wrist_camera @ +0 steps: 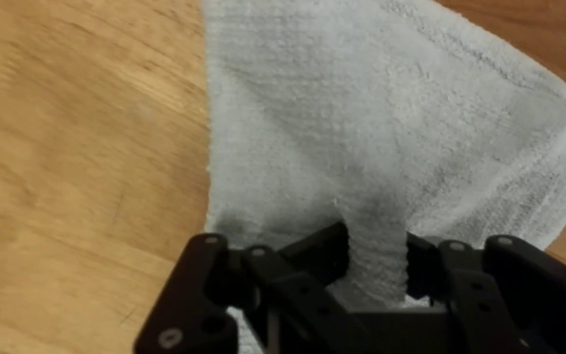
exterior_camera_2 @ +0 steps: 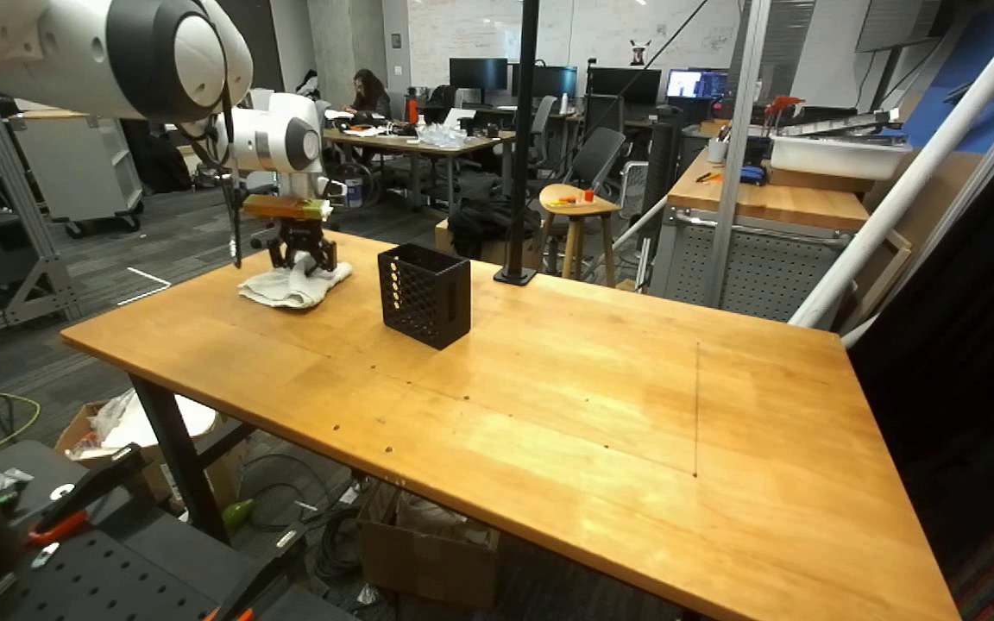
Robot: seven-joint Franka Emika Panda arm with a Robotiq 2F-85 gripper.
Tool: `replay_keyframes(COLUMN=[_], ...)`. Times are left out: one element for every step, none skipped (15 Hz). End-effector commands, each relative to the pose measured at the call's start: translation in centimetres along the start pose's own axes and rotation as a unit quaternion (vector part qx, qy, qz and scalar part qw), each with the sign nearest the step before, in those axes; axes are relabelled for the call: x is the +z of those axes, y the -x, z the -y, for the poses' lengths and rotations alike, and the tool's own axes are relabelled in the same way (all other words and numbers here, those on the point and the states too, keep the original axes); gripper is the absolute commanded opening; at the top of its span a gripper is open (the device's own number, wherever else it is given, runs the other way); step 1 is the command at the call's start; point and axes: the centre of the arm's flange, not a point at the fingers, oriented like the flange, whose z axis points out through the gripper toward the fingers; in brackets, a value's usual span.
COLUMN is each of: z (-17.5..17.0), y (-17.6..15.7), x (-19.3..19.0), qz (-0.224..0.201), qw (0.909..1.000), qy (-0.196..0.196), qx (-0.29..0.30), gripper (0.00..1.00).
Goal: Pick up the towel, then put it inside the black object
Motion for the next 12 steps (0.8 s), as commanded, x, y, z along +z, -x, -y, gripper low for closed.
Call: replay_keyframes(z=[-2.0, -2.5, -3.4, -4.0, -4.8, -5.5, -6.4, -7.2, -8.0, -8.9, -9.8, -10.5], y=[1.7, 2.0, 2.5, 2.8, 3.6, 3.9, 4.4, 5.1, 6.0, 6.6, 7.5, 8.2], x=[-4.5, -5.4, -6.7, -7.6, -9.1, -9.9, -10.9, -11.8, -12.9, -13.5, -14.3, -15.0], qz=[0.008, 0.009, 0.010, 0.009, 0.007, 0.008, 0.010, 0.010, 0.009, 0.011, 0.011, 0.011], qw=[0.9996, 0.9995, 0.9993, 0.9991, 0.9988, 0.9984, 0.9980, 0.9976, 0.9971, 0.9964, 0.9958, 0.9952], qy=[0.024, 0.028, 0.031, 0.035, 0.039, 0.044, 0.048, 0.051, 0.053, 0.057, 0.057, 0.058], qx=[0.010, 0.013, 0.017, 0.022, 0.028, 0.033, 0.039, 0.045, 0.054, 0.062, 0.071, 0.078], gripper=[0.12, 0.13, 0.12, 0.12, 0.12, 0.12, 0.13, 0.12, 0.12, 0.12, 0.12, 0.12])
